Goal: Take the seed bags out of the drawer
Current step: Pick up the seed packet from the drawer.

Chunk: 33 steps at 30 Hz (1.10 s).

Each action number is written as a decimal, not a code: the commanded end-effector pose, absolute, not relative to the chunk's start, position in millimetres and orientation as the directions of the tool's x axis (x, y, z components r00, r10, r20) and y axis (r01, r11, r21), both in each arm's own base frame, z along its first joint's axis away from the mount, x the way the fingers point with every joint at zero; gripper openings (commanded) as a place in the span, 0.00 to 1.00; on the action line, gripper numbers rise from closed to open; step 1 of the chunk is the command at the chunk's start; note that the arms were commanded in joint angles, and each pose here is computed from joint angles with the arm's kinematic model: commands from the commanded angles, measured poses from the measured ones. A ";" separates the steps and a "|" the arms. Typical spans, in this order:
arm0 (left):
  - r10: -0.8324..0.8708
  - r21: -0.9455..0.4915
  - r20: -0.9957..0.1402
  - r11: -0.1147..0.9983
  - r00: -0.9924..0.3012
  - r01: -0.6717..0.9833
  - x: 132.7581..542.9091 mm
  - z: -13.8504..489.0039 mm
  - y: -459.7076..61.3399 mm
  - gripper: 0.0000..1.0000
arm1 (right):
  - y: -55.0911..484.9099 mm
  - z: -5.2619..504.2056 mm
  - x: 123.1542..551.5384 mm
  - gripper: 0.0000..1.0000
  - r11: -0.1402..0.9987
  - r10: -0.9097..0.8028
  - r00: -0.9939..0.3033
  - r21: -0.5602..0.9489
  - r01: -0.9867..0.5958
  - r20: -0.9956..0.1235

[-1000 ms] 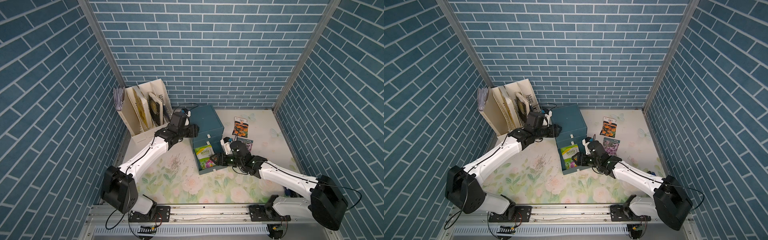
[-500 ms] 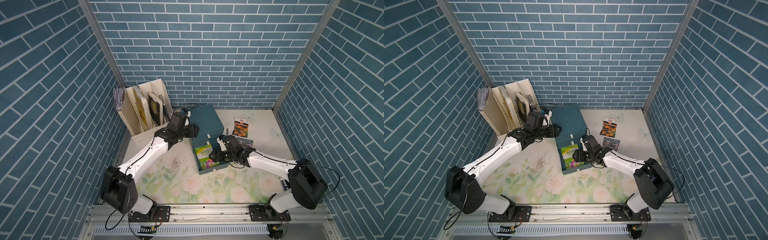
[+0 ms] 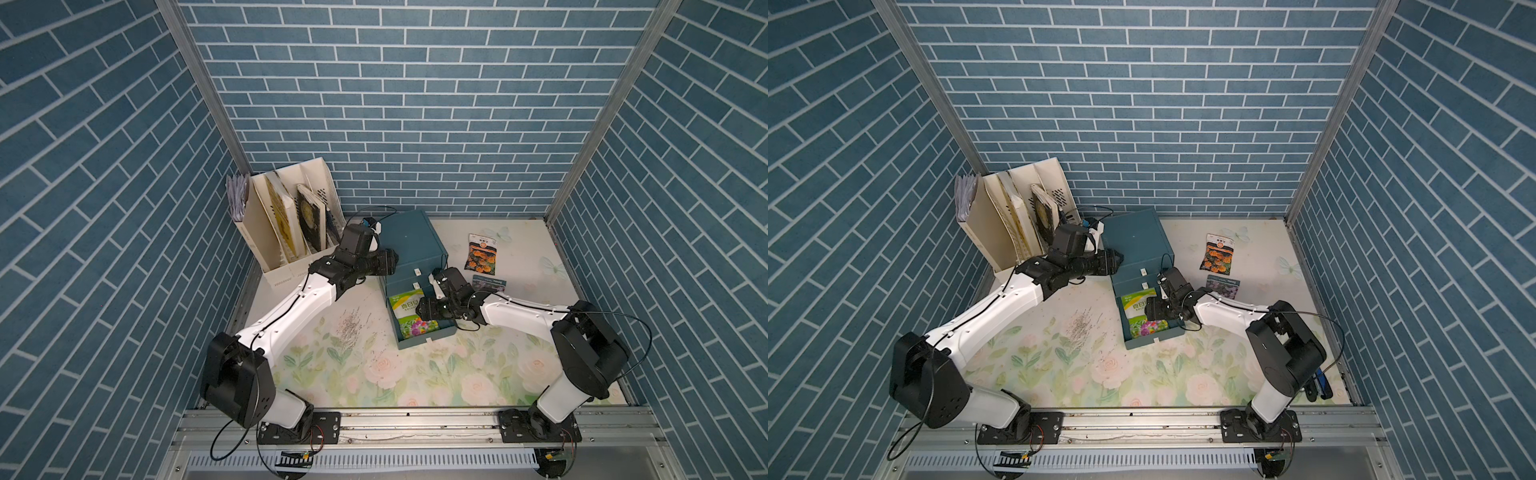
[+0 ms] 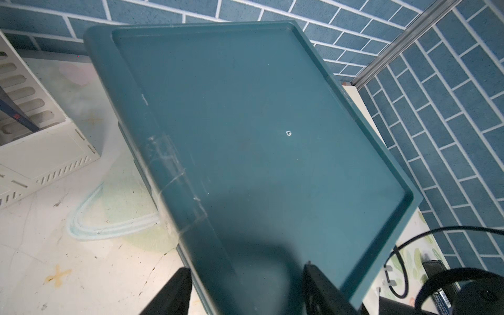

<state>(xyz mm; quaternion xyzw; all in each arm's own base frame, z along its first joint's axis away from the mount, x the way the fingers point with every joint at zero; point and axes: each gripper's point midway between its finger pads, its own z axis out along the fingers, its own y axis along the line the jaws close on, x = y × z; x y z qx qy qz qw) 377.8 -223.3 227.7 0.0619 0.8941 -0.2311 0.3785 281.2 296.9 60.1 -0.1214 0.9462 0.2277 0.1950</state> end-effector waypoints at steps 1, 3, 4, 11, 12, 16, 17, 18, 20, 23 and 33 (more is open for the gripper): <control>0.013 -0.313 -0.599 0.916 -0.801 0.249 354.6 183.1 -211.3 0.68 | 297.8 53.8 284.4 0.77 0.880 -0.181 -0.889 0.334 -0.337 -0.422; 0.014 -0.313 -0.599 0.916 -0.801 0.250 354.6 183.1 -211.4 0.68 | 299.9 49.3 283.4 0.77 0.882 -0.190 -0.890 0.326 -0.340 -0.413; 0.015 -0.313 -0.598 0.916 -0.801 0.250 354.4 182.9 -211.4 0.68 | 301.3 47.0 283.1 0.76 0.883 -0.194 -0.892 0.323 -0.340 -0.409; 0.019 -0.310 -0.596 0.917 -0.803 0.252 353.3 181.3 -210.8 0.68 | 309.7 32.6 278.8 0.69 0.883 -0.219 -0.901 0.318 -0.347 -0.375; 0.020 -0.310 -0.594 0.917 -0.804 0.252 352.8 180.4 -210.8 0.68 | 311.5 31.2 278.2 0.67 0.881 -0.223 -0.901 0.319 -0.349 -0.371; 0.021 -0.311 -0.595 0.916 -0.804 0.254 352.5 180.9 -211.0 0.68 | 316.8 25.7 275.7 0.58 0.878 -0.238 -0.903 0.318 -0.358 -0.358; 0.022 -0.310 -0.594 0.916 -0.804 0.254 352.4 180.7 -210.8 0.68 | 316.9 24.3 275.2 0.57 0.879 -0.241 -0.904 0.316 -0.358 -0.353; 0.023 -0.309 -0.595 0.916 -0.804 0.255 352.4 180.8 -211.2 0.68 | 317.8 22.5 274.5 0.55 0.879 -0.244 -0.905 0.315 -0.359 -0.349; 0.023 -0.309 -0.594 0.916 -0.804 0.255 352.2 180.7 -211.1 0.68 | 318.3 18.6 273.4 0.49 0.880 -0.249 -0.907 0.312 -0.359 -0.340; 0.022 -0.310 -0.593 0.916 -0.805 0.254 351.5 180.0 -210.7 0.68 | 318.6 13.0 271.0 0.40 0.880 -0.254 -0.910 0.311 -0.358 -0.327; 0.016 -0.312 -0.593 0.917 -0.805 0.248 349.0 179.8 -208.7 0.68 | 318.1 9.4 268.2 0.13 0.879 -0.250 -0.914 0.321 -0.352 -0.319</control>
